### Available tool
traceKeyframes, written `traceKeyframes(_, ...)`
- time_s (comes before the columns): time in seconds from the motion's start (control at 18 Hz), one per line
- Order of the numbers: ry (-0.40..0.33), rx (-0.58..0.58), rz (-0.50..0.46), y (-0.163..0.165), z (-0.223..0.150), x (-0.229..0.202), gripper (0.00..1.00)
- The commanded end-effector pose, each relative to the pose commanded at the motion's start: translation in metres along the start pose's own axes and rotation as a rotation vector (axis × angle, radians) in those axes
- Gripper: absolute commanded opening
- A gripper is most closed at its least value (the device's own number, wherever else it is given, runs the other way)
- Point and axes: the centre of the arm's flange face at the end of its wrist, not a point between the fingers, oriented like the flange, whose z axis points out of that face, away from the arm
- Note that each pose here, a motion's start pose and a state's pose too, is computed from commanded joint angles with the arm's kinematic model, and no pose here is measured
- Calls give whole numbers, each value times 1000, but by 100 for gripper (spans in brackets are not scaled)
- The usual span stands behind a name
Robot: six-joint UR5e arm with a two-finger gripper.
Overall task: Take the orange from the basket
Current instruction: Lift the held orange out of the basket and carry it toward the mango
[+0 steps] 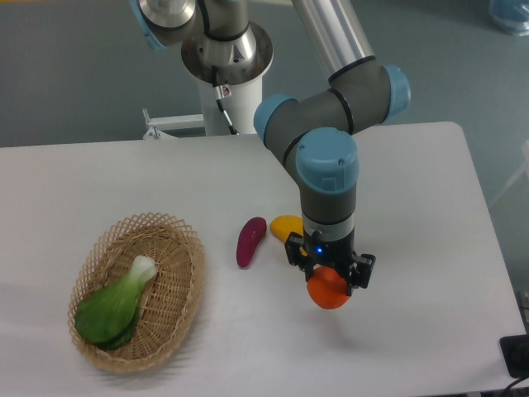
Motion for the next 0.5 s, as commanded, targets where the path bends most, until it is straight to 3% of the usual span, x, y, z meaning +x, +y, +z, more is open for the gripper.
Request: traceKeyframes(0.5, 2, -17, -4, 2, -3, -6, 53)
